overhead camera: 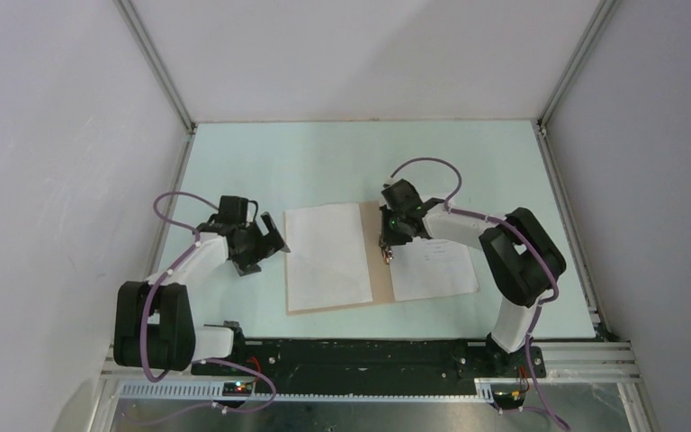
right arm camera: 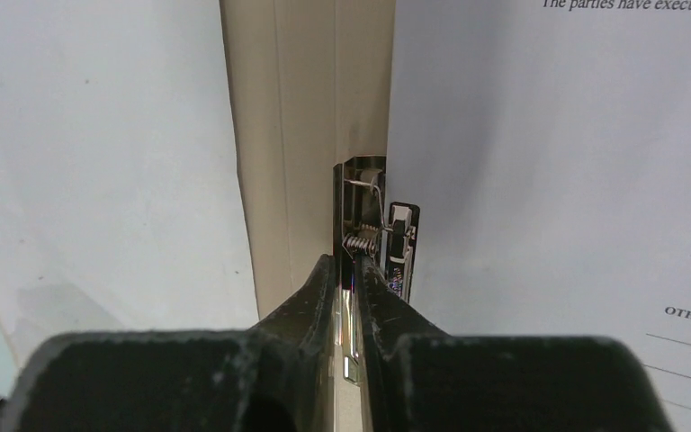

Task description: Put the files into the folder

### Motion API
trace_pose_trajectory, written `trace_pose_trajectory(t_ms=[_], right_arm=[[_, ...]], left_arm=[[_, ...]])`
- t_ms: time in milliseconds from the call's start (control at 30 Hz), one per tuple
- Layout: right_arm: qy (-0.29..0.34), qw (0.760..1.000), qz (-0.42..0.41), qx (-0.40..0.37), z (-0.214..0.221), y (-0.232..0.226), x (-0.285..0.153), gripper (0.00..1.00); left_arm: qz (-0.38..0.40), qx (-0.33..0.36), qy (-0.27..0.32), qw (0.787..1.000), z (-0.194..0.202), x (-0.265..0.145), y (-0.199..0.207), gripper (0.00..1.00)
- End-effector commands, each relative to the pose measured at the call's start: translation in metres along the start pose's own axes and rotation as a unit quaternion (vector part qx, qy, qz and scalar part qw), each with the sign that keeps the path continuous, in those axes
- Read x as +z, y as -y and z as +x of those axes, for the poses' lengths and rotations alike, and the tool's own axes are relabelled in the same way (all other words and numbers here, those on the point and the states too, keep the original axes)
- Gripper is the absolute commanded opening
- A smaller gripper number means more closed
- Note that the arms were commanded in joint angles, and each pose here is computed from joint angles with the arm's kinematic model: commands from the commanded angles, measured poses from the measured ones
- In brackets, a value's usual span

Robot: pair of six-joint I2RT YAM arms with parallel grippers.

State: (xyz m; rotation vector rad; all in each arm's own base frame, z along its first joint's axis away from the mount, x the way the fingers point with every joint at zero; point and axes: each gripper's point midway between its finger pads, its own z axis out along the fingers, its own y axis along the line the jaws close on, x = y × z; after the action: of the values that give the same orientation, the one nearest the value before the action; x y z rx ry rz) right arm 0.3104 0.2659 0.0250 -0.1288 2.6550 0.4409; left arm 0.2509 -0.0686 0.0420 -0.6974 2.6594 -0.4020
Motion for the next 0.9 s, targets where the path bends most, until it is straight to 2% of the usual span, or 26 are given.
trace_pose_trajectory(t_ms=[0, 367, 867], right_arm=[[-0.014, 0.997, -0.069, 0.010, 0.004, -0.005, -0.013, 0.00], [0.017, 0.987, -0.158, 0.022, -0.022, -0.031, -0.063, 0.00], [0.027, 0.980, -0.192, 0.040, -0.034, -0.032, -0.089, 0.00]], left_arm=[[0.025, 0.015, -0.009, 1.000, -0.001, 0.000, 0.011, 1.00], [0.044, 0.037, -0.034, 0.998, 0.002, 0.003, 0.021, 1.00], [0.123, 0.058, -0.042, 0.990, 0.006, -0.001, 0.053, 1.00]])
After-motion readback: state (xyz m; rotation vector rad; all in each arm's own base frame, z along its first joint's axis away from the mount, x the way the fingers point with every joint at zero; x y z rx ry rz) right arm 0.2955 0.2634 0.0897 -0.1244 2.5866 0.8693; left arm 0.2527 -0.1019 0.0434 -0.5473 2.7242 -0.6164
